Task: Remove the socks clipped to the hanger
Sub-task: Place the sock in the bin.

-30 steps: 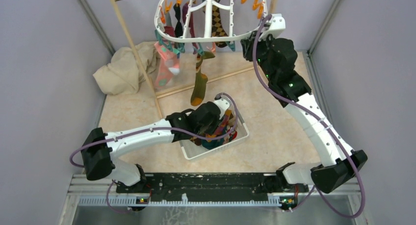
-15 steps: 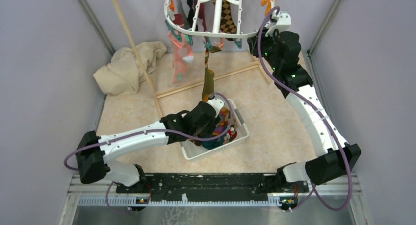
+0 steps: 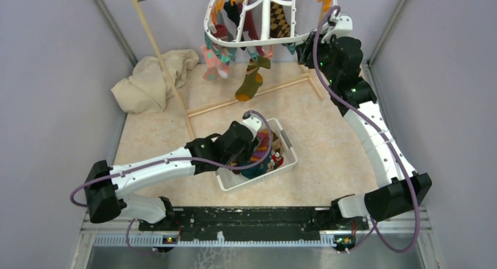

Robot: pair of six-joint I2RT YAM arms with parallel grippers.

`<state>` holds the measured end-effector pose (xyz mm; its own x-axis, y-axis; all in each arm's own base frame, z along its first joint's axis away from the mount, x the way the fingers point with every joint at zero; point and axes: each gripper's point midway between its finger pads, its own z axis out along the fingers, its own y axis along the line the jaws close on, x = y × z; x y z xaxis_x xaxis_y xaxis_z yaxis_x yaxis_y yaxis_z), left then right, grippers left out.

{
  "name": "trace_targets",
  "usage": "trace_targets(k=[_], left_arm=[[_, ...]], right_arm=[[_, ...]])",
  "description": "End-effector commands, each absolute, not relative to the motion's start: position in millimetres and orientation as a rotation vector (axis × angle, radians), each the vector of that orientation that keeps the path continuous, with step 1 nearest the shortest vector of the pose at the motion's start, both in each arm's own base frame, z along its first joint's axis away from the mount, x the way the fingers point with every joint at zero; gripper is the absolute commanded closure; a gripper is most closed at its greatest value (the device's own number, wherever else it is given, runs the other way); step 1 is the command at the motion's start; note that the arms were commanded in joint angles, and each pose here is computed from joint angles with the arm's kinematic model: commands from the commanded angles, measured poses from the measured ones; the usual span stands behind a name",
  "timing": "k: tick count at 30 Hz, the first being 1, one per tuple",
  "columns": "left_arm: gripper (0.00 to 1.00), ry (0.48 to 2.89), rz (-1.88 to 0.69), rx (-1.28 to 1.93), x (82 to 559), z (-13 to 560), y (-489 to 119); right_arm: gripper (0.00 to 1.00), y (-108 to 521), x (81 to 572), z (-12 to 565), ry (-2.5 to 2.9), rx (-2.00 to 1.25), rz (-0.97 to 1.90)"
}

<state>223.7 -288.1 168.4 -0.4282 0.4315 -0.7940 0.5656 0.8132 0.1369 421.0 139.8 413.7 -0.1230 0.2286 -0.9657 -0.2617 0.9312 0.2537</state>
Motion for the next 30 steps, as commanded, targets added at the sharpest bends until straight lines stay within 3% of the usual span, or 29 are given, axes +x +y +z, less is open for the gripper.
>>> trace_targets(k=[1,12,21,25,26,27,30], left_arm=[[0.34,2.076,-0.175,0.703,225,173,-285],[0.34,2.072,-0.150,0.666,226,177,-277],[0.34,2.060,-0.188,0.644,225,185,-278],[0.30,2.050,-0.223,0.634,223,188,-279],[0.15,2.046,-0.233,0.632,222,190,-279],[0.07,2.043,-0.239,0.632,221,191,-278],[0.05,2.036,-0.252,0.623,220,194,-276]], right_arm=[[0.50,128,400,470,1.504,0.002,0.447],[0.47,129,370,476,1.502,-0.008,0.511],[0.45,130,329,442,1.570,0.006,0.605],[0.22,138,310,415,1.629,-0.019,0.671],[0.17,142,306,406,1.649,-0.028,0.696],[0.08,144,302,399,1.664,-0.038,0.718],[0.01,148,292,371,1.720,-0.048,0.751]])
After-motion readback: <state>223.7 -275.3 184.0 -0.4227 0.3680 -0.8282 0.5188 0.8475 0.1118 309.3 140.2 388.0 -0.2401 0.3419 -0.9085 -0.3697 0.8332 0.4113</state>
